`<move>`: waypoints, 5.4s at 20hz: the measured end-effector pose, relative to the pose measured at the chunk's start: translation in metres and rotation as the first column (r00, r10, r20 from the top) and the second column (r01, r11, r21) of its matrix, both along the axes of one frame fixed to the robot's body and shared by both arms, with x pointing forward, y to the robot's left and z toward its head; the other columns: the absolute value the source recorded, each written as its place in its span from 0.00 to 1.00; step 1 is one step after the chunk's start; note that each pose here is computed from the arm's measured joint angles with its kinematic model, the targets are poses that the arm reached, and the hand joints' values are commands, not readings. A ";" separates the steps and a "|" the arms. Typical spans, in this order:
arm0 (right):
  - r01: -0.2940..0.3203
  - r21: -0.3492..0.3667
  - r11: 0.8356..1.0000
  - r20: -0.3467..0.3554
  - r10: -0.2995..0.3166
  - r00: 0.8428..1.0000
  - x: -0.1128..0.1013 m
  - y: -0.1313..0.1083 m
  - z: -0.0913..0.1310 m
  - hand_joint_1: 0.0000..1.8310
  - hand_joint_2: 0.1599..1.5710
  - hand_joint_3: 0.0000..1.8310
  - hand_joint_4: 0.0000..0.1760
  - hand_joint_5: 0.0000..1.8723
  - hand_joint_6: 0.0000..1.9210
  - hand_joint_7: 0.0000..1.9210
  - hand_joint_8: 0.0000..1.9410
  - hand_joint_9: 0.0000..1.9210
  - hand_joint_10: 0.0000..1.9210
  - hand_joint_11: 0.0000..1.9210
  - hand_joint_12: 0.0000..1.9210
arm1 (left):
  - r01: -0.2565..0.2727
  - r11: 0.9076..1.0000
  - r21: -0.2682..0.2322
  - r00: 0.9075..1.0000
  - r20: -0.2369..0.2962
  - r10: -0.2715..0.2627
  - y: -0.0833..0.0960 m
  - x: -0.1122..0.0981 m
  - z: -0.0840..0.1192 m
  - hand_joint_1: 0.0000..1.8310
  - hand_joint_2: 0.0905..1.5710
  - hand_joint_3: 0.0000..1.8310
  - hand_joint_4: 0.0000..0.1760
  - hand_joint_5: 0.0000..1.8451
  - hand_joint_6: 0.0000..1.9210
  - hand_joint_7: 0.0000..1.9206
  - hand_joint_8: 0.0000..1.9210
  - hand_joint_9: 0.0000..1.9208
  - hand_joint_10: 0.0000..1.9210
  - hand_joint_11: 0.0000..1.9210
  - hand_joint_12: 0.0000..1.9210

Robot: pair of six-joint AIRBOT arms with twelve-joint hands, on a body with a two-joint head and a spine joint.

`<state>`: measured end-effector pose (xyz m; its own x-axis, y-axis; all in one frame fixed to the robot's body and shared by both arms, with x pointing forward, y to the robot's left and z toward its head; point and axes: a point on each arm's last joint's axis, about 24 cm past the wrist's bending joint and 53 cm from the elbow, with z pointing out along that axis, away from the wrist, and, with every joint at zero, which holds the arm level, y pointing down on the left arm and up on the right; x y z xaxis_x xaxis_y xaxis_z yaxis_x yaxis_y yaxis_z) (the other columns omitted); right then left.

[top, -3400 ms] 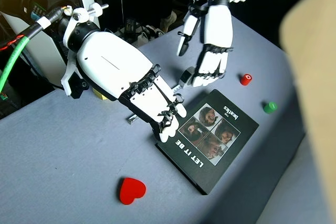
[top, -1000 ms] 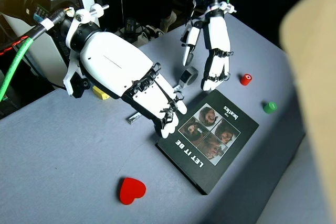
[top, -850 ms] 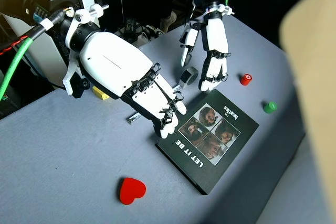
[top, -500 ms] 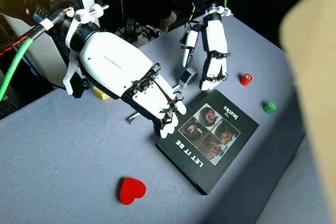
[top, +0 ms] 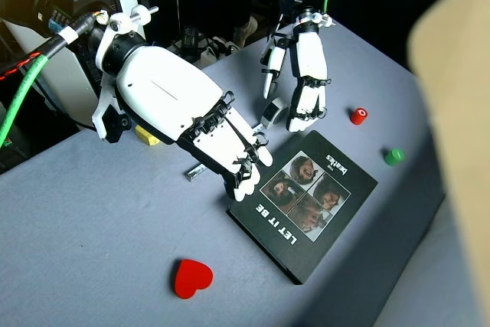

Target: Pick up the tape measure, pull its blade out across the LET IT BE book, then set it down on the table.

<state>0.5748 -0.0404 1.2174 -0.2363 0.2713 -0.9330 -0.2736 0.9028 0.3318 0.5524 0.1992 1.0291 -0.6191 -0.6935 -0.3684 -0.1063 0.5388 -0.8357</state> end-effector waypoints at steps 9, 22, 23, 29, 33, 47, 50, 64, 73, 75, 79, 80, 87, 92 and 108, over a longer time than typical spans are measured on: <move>0.001 0.000 1.000 0.000 -0.001 1.000 0.000 0.000 0.000 0.15 0.72 0.00 0.32 0.13 0.00 0.21 0.00 0.19 0.00 0.00 0.48 | 0.025 0.999 0.022 1.000 0.004 -0.025 -0.005 -0.005 -0.009 0.53 0.72 0.00 0.00 0.25 0.00 0.25 0.00 0.23 0.00 0.03 0.44; -0.007 0.000 1.000 -0.002 0.007 1.000 -0.001 0.002 -0.001 0.15 0.72 0.00 0.32 0.13 0.00 0.20 0.00 0.19 0.00 0.00 0.46 | 0.026 0.999 0.041 0.997 0.069 -0.029 -0.005 0.001 -0.006 0.74 0.68 0.01 0.00 0.51 0.44 0.54 0.50 0.51 0.58 0.47 0.61; -0.007 0.000 1.000 -0.002 0.007 1.000 -0.001 0.002 0.000 0.15 0.72 0.00 0.32 0.13 0.00 0.20 0.00 0.19 0.00 0.00 0.45 | 0.029 0.999 0.041 0.997 0.071 -0.031 -0.006 0.001 -0.006 0.75 0.69 0.00 0.00 0.49 0.46 0.54 0.49 0.48 0.65 0.47 0.60; -0.013 0.001 1.000 -0.003 0.013 1.000 -0.001 0.003 -0.001 0.15 0.72 0.00 0.32 0.14 0.00 0.22 0.00 0.19 0.00 0.00 0.46 | 0.030 0.999 0.027 0.999 0.045 -0.031 -0.010 -0.004 -0.010 0.75 0.70 0.00 0.00 0.48 0.48 0.52 0.50 0.48 0.68 0.44 0.59; -0.031 -0.001 1.000 0.012 0.031 0.999 -0.002 0.007 0.002 0.15 0.73 0.00 0.33 0.14 0.00 0.21 0.00 0.18 0.00 0.00 0.46 | 0.053 0.999 -0.008 0.998 0.016 -0.053 -0.025 -0.011 -0.004 0.75 0.70 0.00 0.00 0.48 0.48 0.52 0.51 0.48 0.66 0.45 0.56; -0.014 0.092 0.996 -0.003 0.014 1.000 0.057 0.030 0.053 0.52 0.66 0.00 0.00 0.38 0.01 0.38 0.01 0.35 0.01 0.12 0.49 | -0.014 1.000 -0.011 0.977 0.215 0.016 -0.010 0.103 0.111 0.75 0.71 0.00 0.00 0.45 0.52 0.50 0.52 0.46 0.69 0.42 0.61; 0.024 0.119 0.993 0.018 -0.026 1.000 0.083 0.026 0.075 0.53 0.66 0.00 0.00 0.38 0.01 0.39 0.01 0.36 0.01 0.14 0.49 | -0.026 1.000 -0.007 0.979 0.202 0.027 -0.006 0.113 0.113 0.75 0.71 0.00 0.00 0.46 0.52 0.50 0.52 0.47 0.69 0.43 0.61; 0.056 0.102 0.993 -0.058 -0.050 0.997 0.114 0.038 0.061 0.55 0.65 0.00 0.00 0.39 0.01 0.41 0.01 0.38 0.01 0.15 0.49 | -0.092 0.995 -0.033 0.971 0.218 0.097 0.019 0.136 0.138 0.75 0.70 0.00 0.00 0.46 0.52 0.50 0.52 0.47 0.68 0.41 0.61; 0.056 0.103 0.993 -0.097 -0.046 0.994 0.128 0.045 0.053 0.55 0.65 0.00 0.00 0.39 0.00 0.42 0.01 0.39 0.01 0.15 0.50 | -0.092 0.994 -0.066 0.975 0.194 0.103 0.018 0.136 0.137 0.75 0.71 0.00 0.00 0.45 0.53 0.50 0.52 0.47 0.68 0.42 0.62; 0.055 0.097 0.994 -0.094 -0.046 0.994 0.131 0.045 0.050 0.55 0.65 0.00 0.00 0.40 0.01 0.42 0.01 0.39 0.01 0.16 0.50 | -0.083 0.994 -0.075 0.977 0.190 0.096 0.018 0.136 0.138 0.75 0.71 0.00 0.00 0.45 0.53 0.50 0.53 0.47 0.68 0.43 0.62; 0.060 0.082 0.995 -0.114 -0.050 0.992 0.133 0.044 0.041 0.55 0.65 0.00 0.00 0.40 0.01 0.42 0.01 0.39 0.01 0.16 0.50 | -0.070 0.993 -0.095 0.980 0.178 0.086 0.022 0.136 0.135 0.75 0.71 0.00 0.00 0.45 0.54 0.50 0.52 0.48 0.68 0.44 0.62; 0.058 0.080 0.995 -0.122 -0.048 0.991 0.132 0.045 0.039 0.55 0.66 0.00 0.00 0.40 0.01 0.42 0.01 0.39 0.01 0.16 0.50 | -0.065 0.993 -0.098 0.980 0.180 0.082 0.022 0.137 0.136 0.75 0.71 0.00 0.00 0.45 0.54 0.50 0.52 0.48 0.68 0.44 0.61; 0.044 0.087 0.995 -0.172 -0.029 0.985 0.126 0.050 0.033 0.55 0.66 0.00 0.00 0.40 0.00 0.42 0.00 0.40 0.01 0.16 0.50 | -0.020 0.994 -0.111 0.976 0.215 0.044 0.018 0.137 0.141 0.75 0.70 0.00 0.00 0.46 0.52 0.50 0.53 0.47 0.68 0.42 0.61; 0.037 0.091 0.995 -0.184 -0.020 0.983 0.121 0.051 0.034 0.55 0.66 0.00 0.00 0.40 0.00 0.42 0.00 0.40 0.01 0.16 0.50 | -0.018 0.994 -0.112 0.976 0.215 0.042 0.017 0.137 0.141 0.75 0.70 0.00 0.00 0.46 0.52 0.51 0.52 0.46 0.69 0.42 0.61; 0.033 0.085 0.996 -0.184 -0.017 0.983 0.118 0.052 0.032 0.56 0.66 0.00 0.00 0.41 0.00 0.42 0.00 0.40 0.01 0.16 0.51 | -0.018 0.994 -0.111 0.976 0.214 0.042 0.017 0.137 0.140 0.75 0.71 0.00 0.00 0.46 0.52 0.51 0.53 0.46 0.69 0.42 0.62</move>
<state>0.6931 0.0112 1.2498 -0.3929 0.3574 -0.8473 -0.1790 0.8740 0.4517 0.6890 0.2164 1.1691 -0.5113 -0.7535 -0.4134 0.0680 0.4440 -0.8934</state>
